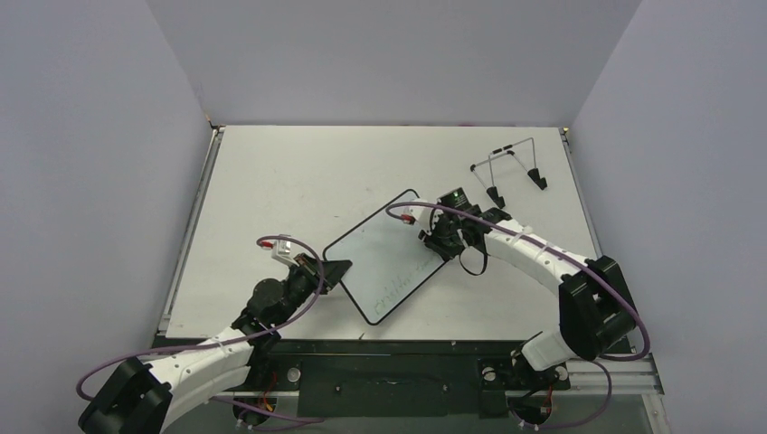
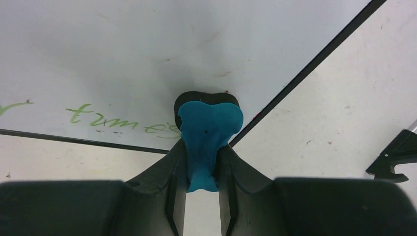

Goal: Erase the whiteboard
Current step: Erase the whiteboard at the center of the board.

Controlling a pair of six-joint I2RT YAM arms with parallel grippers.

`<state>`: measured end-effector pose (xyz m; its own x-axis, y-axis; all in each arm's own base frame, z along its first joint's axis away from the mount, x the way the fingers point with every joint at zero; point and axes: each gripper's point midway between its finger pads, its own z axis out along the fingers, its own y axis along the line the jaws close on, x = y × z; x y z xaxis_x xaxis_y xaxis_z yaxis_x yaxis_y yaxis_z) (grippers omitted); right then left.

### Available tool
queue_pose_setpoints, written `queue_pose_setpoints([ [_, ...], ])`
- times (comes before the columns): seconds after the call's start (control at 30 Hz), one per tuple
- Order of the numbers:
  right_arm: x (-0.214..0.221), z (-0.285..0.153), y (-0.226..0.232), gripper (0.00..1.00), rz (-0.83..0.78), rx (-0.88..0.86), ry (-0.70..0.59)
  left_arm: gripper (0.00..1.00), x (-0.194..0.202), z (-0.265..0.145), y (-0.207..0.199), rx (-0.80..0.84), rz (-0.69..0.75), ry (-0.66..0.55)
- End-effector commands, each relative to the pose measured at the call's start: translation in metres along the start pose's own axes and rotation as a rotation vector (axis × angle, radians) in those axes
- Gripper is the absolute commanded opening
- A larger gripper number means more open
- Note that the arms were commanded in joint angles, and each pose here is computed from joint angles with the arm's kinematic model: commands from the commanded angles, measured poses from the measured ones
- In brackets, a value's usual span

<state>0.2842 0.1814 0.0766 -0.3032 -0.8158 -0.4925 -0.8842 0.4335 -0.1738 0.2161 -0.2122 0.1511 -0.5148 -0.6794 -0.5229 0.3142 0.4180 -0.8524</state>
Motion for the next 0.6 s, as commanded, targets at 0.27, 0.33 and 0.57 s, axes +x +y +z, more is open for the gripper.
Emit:
queue_pose_setpoints([
  [0.27,-0.059,-0.036,0.102,0.00,-0.496,-0.200,-0.139,0.00,-0.032,0.022,-0.057,0.173,-0.048,-0.097],
  [0.33,-0.058,-0.038,0.112,0.00,-0.543,-0.207,-0.143,0.00,-0.031,0.025,-0.057,0.172,-0.039,-0.092],
  [0.57,-0.063,-0.030,0.142,0.00,-0.700,-0.137,-0.126,0.00,-0.021,0.035,-0.057,0.174,-0.026,-0.042],
])
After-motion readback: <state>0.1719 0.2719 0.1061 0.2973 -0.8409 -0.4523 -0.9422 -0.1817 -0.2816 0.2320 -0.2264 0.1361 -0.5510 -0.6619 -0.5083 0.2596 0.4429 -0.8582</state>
